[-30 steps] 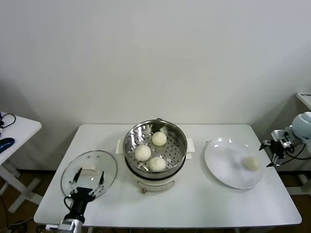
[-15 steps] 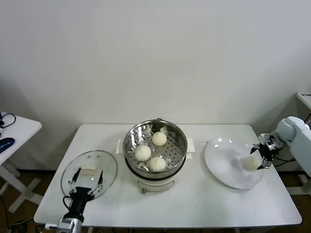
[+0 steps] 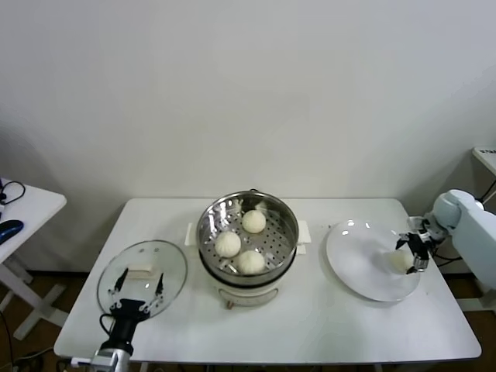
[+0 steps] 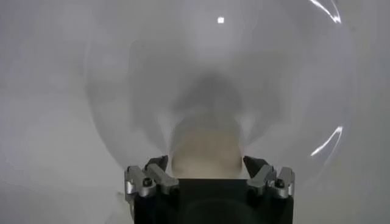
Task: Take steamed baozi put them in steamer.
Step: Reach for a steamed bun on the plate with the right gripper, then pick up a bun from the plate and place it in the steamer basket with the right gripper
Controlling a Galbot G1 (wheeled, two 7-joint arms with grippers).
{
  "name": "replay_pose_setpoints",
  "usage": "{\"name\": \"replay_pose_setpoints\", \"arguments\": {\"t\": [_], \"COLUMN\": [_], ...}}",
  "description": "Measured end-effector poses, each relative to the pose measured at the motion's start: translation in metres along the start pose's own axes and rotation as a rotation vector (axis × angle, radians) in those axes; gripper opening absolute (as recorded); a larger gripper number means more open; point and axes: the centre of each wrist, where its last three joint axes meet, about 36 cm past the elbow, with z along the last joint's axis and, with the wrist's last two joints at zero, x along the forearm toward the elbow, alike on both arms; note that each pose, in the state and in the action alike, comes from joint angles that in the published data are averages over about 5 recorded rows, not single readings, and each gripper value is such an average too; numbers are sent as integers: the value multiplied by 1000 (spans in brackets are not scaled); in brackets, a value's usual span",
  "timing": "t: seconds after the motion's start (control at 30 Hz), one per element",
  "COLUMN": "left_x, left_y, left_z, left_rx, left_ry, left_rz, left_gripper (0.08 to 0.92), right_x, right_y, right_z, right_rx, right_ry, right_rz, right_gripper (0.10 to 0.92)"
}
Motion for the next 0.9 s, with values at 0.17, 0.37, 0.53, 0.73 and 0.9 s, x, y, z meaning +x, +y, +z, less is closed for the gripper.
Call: {"name": "replay_pose_setpoints", "arguments": {"t": [0.17, 0.37, 0.53, 0.73, 0.9], "left_x": [0, 0, 0, 0, 0], "left_y": [0, 0, 0, 0, -1], "left_z": [1, 1, 1, 1, 0], "left_rx": [0, 0, 1, 1, 1], "left_ry": [2, 2, 3, 4, 2], "left_rz": [-1, -2, -3, -4, -5], "left_gripper": [823, 823, 823, 823, 823], "right_x": [-3, -2, 0, 7, 19], "right_y": [0, -3, -4, -6, -10], "right_z": [1, 2, 3, 3, -1], "right_rx": [-7, -18, -24, -30, -50], "right_ry": [6, 5, 4, -2, -29], "right_rz": [-6, -3, 0, 10, 27], "right_gripper": [796, 715, 690, 691, 688]}}
